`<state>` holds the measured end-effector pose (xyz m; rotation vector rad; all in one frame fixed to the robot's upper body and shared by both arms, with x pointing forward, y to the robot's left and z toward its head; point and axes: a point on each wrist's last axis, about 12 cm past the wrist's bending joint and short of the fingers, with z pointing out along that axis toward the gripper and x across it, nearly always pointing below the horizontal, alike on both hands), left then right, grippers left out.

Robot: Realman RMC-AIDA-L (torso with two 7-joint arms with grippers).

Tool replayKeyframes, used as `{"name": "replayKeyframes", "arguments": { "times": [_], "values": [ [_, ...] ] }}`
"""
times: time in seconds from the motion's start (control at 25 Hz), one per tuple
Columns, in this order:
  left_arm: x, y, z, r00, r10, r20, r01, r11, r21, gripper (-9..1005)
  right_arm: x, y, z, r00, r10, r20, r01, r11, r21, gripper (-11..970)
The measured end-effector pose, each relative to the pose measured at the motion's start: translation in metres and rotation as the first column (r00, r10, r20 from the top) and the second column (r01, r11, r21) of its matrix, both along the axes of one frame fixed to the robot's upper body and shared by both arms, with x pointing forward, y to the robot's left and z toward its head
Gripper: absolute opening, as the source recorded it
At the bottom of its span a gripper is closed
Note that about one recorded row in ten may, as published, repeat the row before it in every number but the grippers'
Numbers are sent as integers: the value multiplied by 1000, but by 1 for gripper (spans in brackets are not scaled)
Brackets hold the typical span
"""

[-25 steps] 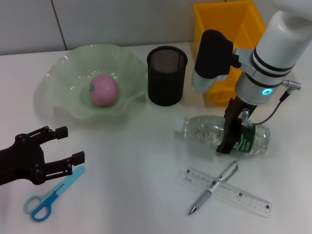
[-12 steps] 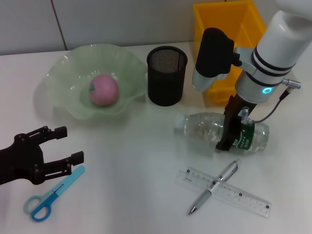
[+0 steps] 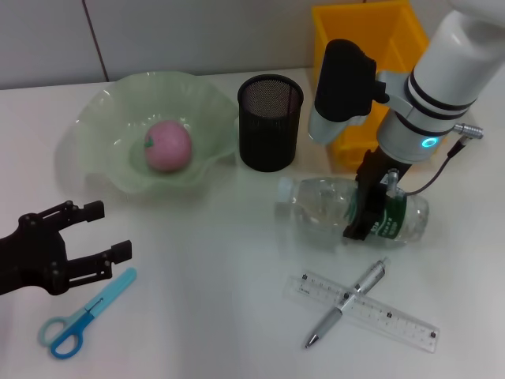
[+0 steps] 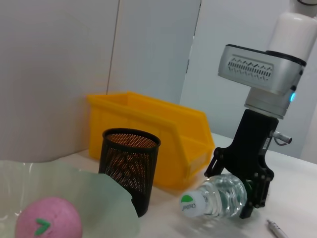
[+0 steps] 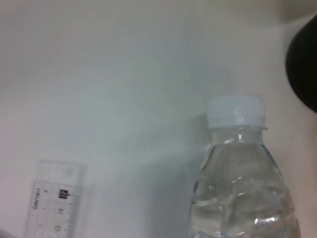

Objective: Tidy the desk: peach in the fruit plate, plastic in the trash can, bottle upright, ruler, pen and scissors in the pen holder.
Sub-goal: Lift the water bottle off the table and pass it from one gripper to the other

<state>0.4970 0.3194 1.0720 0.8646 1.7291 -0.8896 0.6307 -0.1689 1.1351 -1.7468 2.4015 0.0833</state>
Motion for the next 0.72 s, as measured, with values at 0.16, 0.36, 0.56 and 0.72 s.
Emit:
{"name": "replayKeyframes", "arguments": {
  "times": [0.16,0.36,0.56,0.72],
  "values": [
    [0,2,1,1000,10,6,-10,1000,-2,847,0,5,5,1000,18,5,-18,999,38,769],
    [0,3,1,1000,17,7,-17,1000,-6,847,-4,10,11,998,65,14,-66,991,117,768],
    [0,5,3,999,38,14,-37,999,-24,847,-6,13,16,995,88,35,-93,978,186,768],
    [0,8,5,998,58,26,-57,997,-44,847,-9,15,21,990,121,69,-136,949,285,768]
  ]
}}
